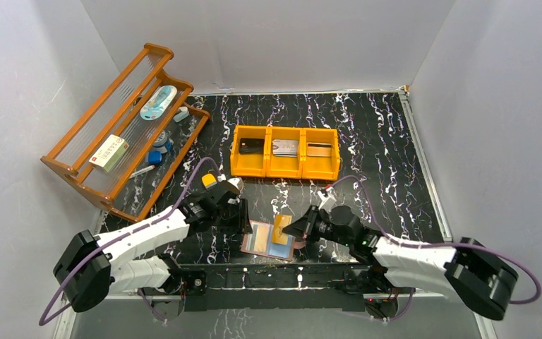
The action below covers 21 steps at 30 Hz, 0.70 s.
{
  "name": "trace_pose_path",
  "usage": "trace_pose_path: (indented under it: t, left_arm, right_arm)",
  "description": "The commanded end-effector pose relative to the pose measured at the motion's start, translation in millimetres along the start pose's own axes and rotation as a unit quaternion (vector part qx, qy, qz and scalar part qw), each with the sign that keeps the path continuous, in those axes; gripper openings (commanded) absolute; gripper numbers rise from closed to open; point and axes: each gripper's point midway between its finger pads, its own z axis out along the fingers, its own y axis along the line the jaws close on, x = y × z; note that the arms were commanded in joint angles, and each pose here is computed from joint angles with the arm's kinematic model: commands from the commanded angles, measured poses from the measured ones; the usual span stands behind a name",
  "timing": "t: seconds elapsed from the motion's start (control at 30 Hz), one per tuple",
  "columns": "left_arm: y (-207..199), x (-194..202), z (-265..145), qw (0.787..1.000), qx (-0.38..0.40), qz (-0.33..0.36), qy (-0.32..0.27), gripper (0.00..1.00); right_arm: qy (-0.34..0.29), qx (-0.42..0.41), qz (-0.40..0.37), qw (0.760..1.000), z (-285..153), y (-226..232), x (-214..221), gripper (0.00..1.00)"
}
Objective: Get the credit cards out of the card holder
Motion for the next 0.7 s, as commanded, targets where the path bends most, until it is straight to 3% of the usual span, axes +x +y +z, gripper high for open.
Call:
trace_pose_path:
  t: [0.0,0.17,0.33,0.5,0.67]
  left_arm:
    - [1,-21,-19,0.998,-0.03,0.042,-0.028,0.41]
    - [9,-54,-37,0.994,-0.076,0.062,-0.05,0.47]
    - [35,-98,-60,0.996,-0.046,0.002,-0.08,0.47]
    - [71,-131,-90,0.988,-0.077,-0.031,-0.128,0.51]
    - [85,-140,-110,0.973,-0.109,0.024,-0.201,0.56]
  right_arm:
    - [-0.087,-0.024,-0.051,0.995,-14,8,-29,0.0]
    - [-0.162,-0.057,-0.054,0.984,-34,18,-51,0.0]
    - [-0.228,-0.044,-0.065,0.971,-50,19,-75,0.0]
    - [-0.266,0.086,-0.116,0.953,-67,-2,-102,0.0]
    - [-0.292,0.187,-0.22,0.912,-88,14,-141,0.0]
